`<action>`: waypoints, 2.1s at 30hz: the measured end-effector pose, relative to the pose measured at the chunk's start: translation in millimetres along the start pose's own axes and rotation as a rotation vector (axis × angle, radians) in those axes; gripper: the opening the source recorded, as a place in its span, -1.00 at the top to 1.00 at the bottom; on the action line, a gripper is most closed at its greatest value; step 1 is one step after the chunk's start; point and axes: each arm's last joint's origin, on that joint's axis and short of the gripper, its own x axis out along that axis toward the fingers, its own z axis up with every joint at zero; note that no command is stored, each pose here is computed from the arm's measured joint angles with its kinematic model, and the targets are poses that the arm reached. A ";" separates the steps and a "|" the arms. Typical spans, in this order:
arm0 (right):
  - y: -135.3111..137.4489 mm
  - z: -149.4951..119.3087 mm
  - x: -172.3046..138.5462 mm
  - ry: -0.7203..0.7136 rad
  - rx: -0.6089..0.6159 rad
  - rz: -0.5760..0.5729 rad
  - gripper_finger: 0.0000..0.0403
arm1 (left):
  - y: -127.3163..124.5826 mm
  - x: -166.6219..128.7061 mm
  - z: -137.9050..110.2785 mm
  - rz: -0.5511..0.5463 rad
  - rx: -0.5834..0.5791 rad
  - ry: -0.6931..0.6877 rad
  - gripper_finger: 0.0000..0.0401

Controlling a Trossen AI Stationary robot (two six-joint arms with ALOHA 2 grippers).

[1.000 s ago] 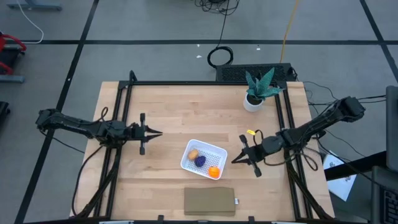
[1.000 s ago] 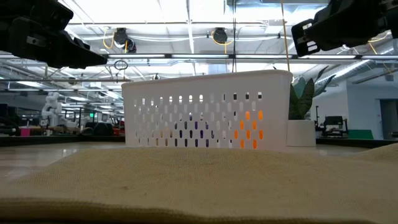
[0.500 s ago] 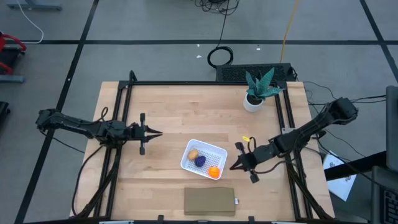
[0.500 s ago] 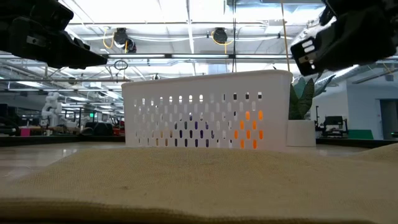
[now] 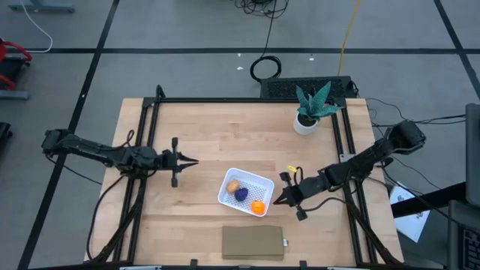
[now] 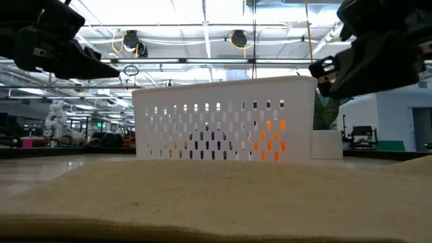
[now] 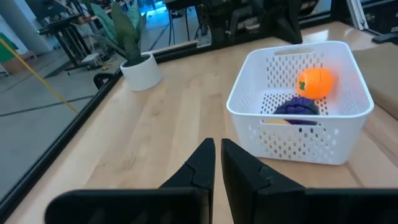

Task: Pick and placing Produce into tupperware
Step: Adjust the basket

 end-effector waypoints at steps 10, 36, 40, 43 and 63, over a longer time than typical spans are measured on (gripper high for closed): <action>-15.6 -9.0 13.6 0.029 0.036 -0.051 1.00 | 0.0 0.7 0.4 0.003 0.008 -0.004 0.85; -37.8 -7.5 12.7 0.008 0.098 -0.172 1.00 | 0.0 0.7 0.3 0.003 0.012 -0.003 0.85; -39.9 -4.1 12.4 -0.029 0.095 -0.179 1.00 | 0.0 0.7 0.3 0.003 0.011 -0.003 0.85; -41.6 -1.8 12.2 -0.054 0.098 -0.184 1.00 | 0.0 0.7 0.3 0.003 0.010 -0.003 0.85; -45.9 -5.1 11.9 -0.026 0.148 -0.196 1.00 | 0.0 0.7 0.3 0.003 0.009 -0.003 0.85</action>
